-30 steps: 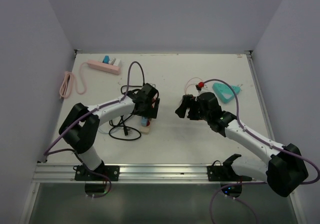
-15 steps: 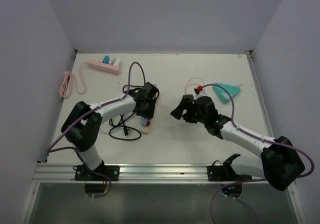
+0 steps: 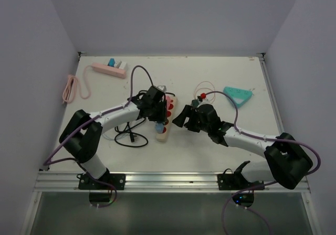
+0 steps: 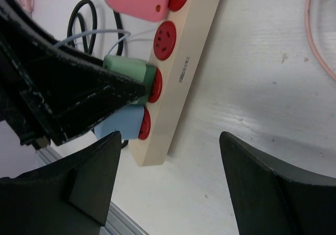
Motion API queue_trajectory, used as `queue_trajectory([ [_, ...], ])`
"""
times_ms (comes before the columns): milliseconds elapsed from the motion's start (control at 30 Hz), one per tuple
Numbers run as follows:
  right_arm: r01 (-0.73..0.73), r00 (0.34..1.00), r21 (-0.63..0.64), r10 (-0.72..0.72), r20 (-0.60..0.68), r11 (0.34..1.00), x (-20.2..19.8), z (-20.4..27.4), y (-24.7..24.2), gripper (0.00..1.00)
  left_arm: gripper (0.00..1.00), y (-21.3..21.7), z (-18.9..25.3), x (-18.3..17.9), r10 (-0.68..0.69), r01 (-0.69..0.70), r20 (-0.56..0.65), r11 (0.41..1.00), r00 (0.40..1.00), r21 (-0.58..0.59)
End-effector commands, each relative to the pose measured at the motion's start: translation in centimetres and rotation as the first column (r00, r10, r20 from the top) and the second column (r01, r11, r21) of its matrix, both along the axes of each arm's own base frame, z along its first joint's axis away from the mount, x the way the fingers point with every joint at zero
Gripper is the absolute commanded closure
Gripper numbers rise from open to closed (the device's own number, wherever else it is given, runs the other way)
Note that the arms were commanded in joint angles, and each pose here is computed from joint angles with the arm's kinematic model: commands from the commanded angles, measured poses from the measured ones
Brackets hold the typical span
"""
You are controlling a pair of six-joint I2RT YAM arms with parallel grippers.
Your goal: Pull the plug off the socket
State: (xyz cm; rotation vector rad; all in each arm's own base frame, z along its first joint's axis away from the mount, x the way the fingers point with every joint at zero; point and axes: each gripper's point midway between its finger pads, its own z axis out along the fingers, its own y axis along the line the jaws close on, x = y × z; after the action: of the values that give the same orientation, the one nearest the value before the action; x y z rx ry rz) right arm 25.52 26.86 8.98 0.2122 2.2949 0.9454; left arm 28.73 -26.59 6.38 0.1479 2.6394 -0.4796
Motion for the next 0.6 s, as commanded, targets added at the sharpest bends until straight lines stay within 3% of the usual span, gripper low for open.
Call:
queue_trajectory([
  [0, 0.09, 0.995, 0.028, -0.091, 0.051, 0.996, 2.3, 1.3, 0.2, 0.21, 0.85, -2.0, 3.9, 0.2, -0.042, 0.058, 0.1, 0.986, 0.994, -0.156],
  [200, 0.165, 0.986, 0.037, -0.165, -0.003, 0.986, 4.2, -0.2, 1.0, 0.22, 0.85, -2.0, 3.3, -0.6, -0.061, 0.077, 0.095, 0.981, 0.994, -0.179],
  [567, 0.143, 0.988, 0.116, -0.136, -0.07, 0.983, 5.9, -3.1, 4.2, 0.25, 0.88, -1.5, 2.6, -1.3, -0.055, 0.072, 0.095, 0.981, 0.994, -0.181],
])
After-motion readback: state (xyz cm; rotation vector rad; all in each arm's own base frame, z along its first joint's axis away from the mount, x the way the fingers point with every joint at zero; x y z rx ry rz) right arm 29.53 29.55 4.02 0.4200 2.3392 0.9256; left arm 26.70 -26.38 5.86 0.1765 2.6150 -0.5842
